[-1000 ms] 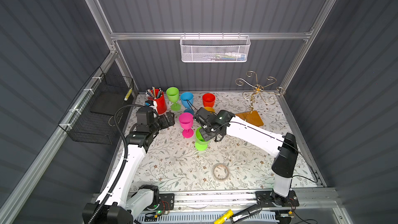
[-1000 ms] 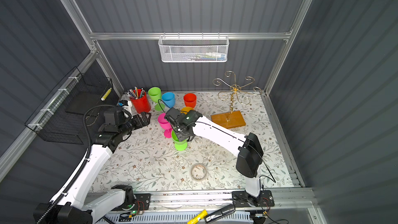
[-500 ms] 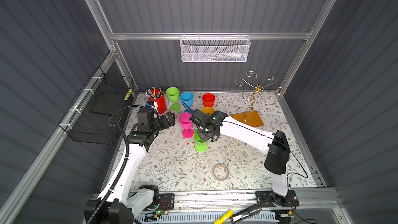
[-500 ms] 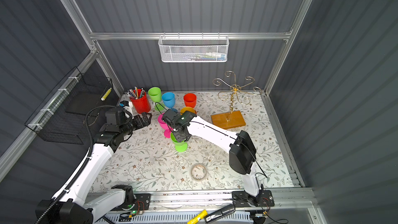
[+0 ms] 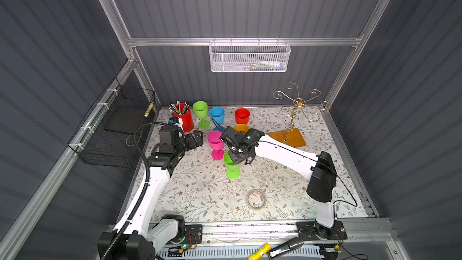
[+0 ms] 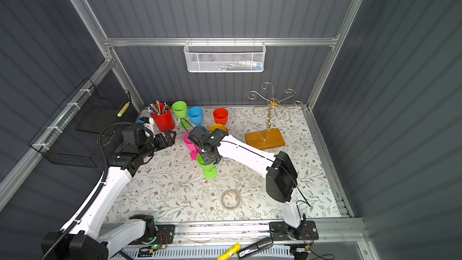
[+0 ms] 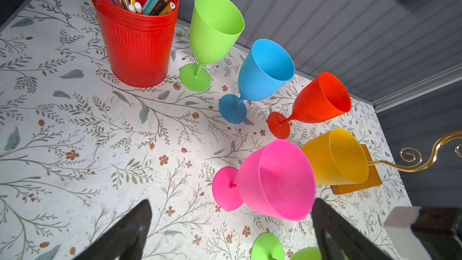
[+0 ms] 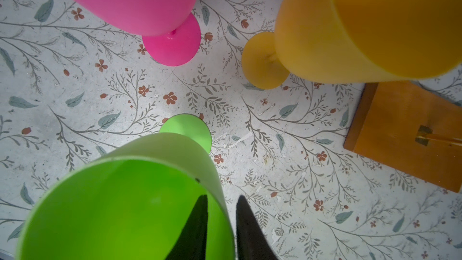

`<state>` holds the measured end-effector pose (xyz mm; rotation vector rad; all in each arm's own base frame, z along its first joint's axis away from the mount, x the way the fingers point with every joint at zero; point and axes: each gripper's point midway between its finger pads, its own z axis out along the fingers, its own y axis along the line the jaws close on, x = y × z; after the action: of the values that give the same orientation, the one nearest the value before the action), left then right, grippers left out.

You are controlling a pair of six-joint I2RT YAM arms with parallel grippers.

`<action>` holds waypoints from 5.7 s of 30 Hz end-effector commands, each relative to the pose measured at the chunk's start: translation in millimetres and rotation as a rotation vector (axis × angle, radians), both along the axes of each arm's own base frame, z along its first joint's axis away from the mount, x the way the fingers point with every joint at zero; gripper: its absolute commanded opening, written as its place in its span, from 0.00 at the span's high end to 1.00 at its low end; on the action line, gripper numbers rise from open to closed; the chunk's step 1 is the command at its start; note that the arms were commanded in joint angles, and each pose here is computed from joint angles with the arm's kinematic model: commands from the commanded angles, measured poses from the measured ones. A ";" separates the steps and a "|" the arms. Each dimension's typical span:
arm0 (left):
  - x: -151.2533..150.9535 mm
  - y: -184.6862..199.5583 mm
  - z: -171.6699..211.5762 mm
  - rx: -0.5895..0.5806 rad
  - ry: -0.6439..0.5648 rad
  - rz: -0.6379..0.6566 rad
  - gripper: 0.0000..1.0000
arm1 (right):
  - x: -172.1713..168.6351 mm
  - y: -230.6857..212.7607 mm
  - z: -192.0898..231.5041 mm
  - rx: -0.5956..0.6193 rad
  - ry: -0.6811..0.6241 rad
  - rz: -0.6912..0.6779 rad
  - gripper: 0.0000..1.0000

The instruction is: Take the wine glass off the wine glass rack

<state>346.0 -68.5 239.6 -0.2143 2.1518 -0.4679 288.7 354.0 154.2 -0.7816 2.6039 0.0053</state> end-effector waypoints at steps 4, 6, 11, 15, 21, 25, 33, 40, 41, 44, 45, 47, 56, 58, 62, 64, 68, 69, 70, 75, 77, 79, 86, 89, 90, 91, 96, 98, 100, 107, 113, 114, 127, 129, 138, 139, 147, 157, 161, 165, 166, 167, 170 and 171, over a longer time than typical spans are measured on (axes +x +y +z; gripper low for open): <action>-2.6 2.1 5.4 -0.012 -0.014 0.004 0.00 | 0.7 -3.6 15.2 0.025 -0.021 -0.004 0.67; -2.6 1.6 6.3 -0.014 -0.017 0.001 0.00 | 1.3 -4.5 20.6 0.033 -0.030 -0.007 0.65; -4.2 2.9 8.2 -0.011 -0.022 0.005 0.00 | 0.5 -10.2 33.7 0.042 -0.053 -0.016 0.56; -5.5 3.2 11.1 -0.009 -0.032 0.004 0.00 | -0.8 -15.5 47.6 0.059 -0.078 -0.021 0.48; -6.9 3.4 17.1 -0.008 -0.048 0.003 0.00 | -5.2 -23.3 72.7 0.104 -0.130 -0.014 0.36; -8.2 3.5 23.2 -0.003 -0.060 -0.001 0.00 | -7.9 -30.6 94.2 0.141 -0.192 -0.006 0.25; -12.2 3.7 34.5 0.006 -0.087 -0.010 0.00 | -6.9 -53.2 124.1 0.207 -0.375 0.007 0.01; -15.2 6.3 41.6 0.008 -0.102 0.003 0.00 | -4.4 -76.6 118.9 0.265 -0.513 -0.020 0.01; -16.1 8.4 41.3 0.013 -0.103 0.014 0.00 | -3.6 -80.7 113.2 0.273 -0.523 -0.025 0.01; -18.4 17.4 44.8 0.035 -0.127 0.059 0.00 | 0.6 -95.1 96.6 0.300 -0.525 -0.049 0.01; -19.3 20.6 45.1 0.042 -0.132 0.075 0.00 | 1.9 -99.8 91.9 0.308 -0.528 -0.060 0.01; -20.4 26.0 46.9 0.061 -0.153 0.099 0.00 | 4.3 -111.3 82.1 0.315 -0.542 -0.079 0.01; -17.3 41.7 38.4 0.083 -0.173 0.191 0.00 | 5.6 -189.2 47.3 0.396 -0.622 -0.219 0.01; -15.5 44.5 40.6 0.080 -0.186 0.212 0.00 | 4.7 -209.8 41.8 0.397 -0.649 -0.268 0.01; -12.7 48.2 44.1 0.077 -0.201 0.238 0.00 | 1.3 -244.1 39.7 0.387 -0.753 -0.346 0.01; -9.2 48.2 41.8 0.071 -0.201 0.244 0.00 | -0.2 -258.5 37.5 0.379 -0.784 -0.384 0.01; -2.4 51.0 29.9 0.082 -0.180 0.263 0.00 | 1.0 -278.5 33.4 0.335 -0.839 -0.441 0.01; -1.6 53.1 26.1 0.091 -0.175 0.273 0.00 | 1.1 -283.3 33.7 0.322 -0.850 -0.459 0.01; -0.9 55.1 21.9 0.103 -0.169 0.281 0.00 | 1.2 -287.7 34.2 0.317 -0.861 -0.476 0.01; 2.6 66.1 0.5 0.196 -0.116 0.310 0.00 | 3.0 -303.4 40.8 0.337 -0.936 -0.527 0.01; 5.0 66.5 -9.2 0.220 -0.095 0.301 0.00 | 3.0 -309.0 42.8 0.365 -0.975 -0.542 0.01; 7.9 67.0 -23.0 0.236 -0.080 0.298 0.00 | 3.6 -313.9 42.6 0.392 -1.012 -0.549 0.01; 15.2 66.1 -67.3 0.253 -0.026 0.288 0.00 | 14.6 -329.3 47.8 0.370 -1.100 -0.568 0.01; 19.0 60.2 -83.2 0.250 -0.006 0.253 0.00 | 20.0 -339.0 44.0 0.327 -1.110 -0.591 0.01; 20.2 59.5 -87.5 0.255 0.003 0.246 0.00 | 20.6 -342.8 41.5 0.316 -1.110 -0.602 0.01; 21.3 61.1 -92.4 0.266 0.019 0.251 0.00 | 20.7 -347.6 38.3 0.302 -1.108 -0.619 0.01; 26.8 68.3 -115.2 0.276 0.077 0.265 0.00 | 17.8 -368.7 15.6 0.331 -1.074 -0.701 0.01; 29.0 70.2 -122.7 0.275 0.097 0.262 0.00 | 19.6 -374.3 6.7 0.350 -1.054 -0.722 0.01; 32.2 72.3 -126.1 0.291 0.104 0.260 0.00 | 23.5 -376.4 1.3 0.352 -1.046 -0.724 0.01; 47.8 77.7 -139.2 0.362 0.078 0.256 0.00 | 27.8 -380.8 1.3 0.382 -1.060 -0.726 0.01; 57.3 68.0 -146.4 0.423 0.016 0.151 0.00 | 26.5 -395.2 0.3 0.367 -1.067 -0.766 0.01; 56.4 66.9 -150.5 0.432 0.013 0.137 0.00 | 26.8 -396.8 1.5 0.355 -1.072 -0.768 0.01; 58.4 65.9 -148.2 0.482 -0.196 0.124 0.00 | 47.2 -397.3 -0.3 0.299 -1.059 -0.733 0.01; 57.5 63.7 -147.7 0.474 -0.226 0.119 0.00 | 51.1 -396.0 0.1 0.289 -1.068 -0.712 0.01; 55.0 66.1 -169.6 0.483 -0.247 0.135 0.00 | 61.1 -393.2 -15.3 0.305 -1.090 -0.673 0.01; 59.3 64.5 -167.7 0.484 -0.267 0.130 0.00 | 62.2 -393.9 -19.4 0.303 -1.075 -0.677 0.01; 74.5 61.0 -175.9 0.488 -0.195 0.092 0.00 | 94.7 -397.9 -34.3 0.325 -0.908 -0.679 0.01; 72.8 61.5 -176.5 0.487 -0.192 0.094 0.00 | 91.9 -396.8 -32.9 0.328 -0.915 -0.675 0.01; 72.4 61.4 -177.1 0.487 -0.190 0.093 0.00 | 91.9 -396.5 -33.3 0.327 -0.914 -0.673 0.01; 72.9 61.3 -176.1 0.487 -0.193 0.093 0.00 | 92.4 -396.2 -33.1 0.329 -0.912 -0.671 0.01; 72.6 61.4 -176.8 0.488 -0.192 0.093 0.00 | 92.4 -395.6 -32.3 0.331 -0.914 -0.668 0.01; 72.6 61.4 -176.7 0.487 -0.192 0.093 0.00 | 92.4 -395.9 -33.3 0.329 -0.912 -0.670 0.01; 72.6 61.3 -176.8 0.487 -0.192 0.093 0.00 | 92.5 -395.3 -32.6 0.331 -0.913 -0.668 0.01; 72.5 61.3 -176.8 0.488 -0.192 0.093 0.00 | 92.4 -395.9 -33.2 0.330 -0.912 -0.670 0.01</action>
<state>418.5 -9.1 64.3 -0.0023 1.9860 0.0888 383.2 -42.6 122.1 0.2161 1.7812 -0.0993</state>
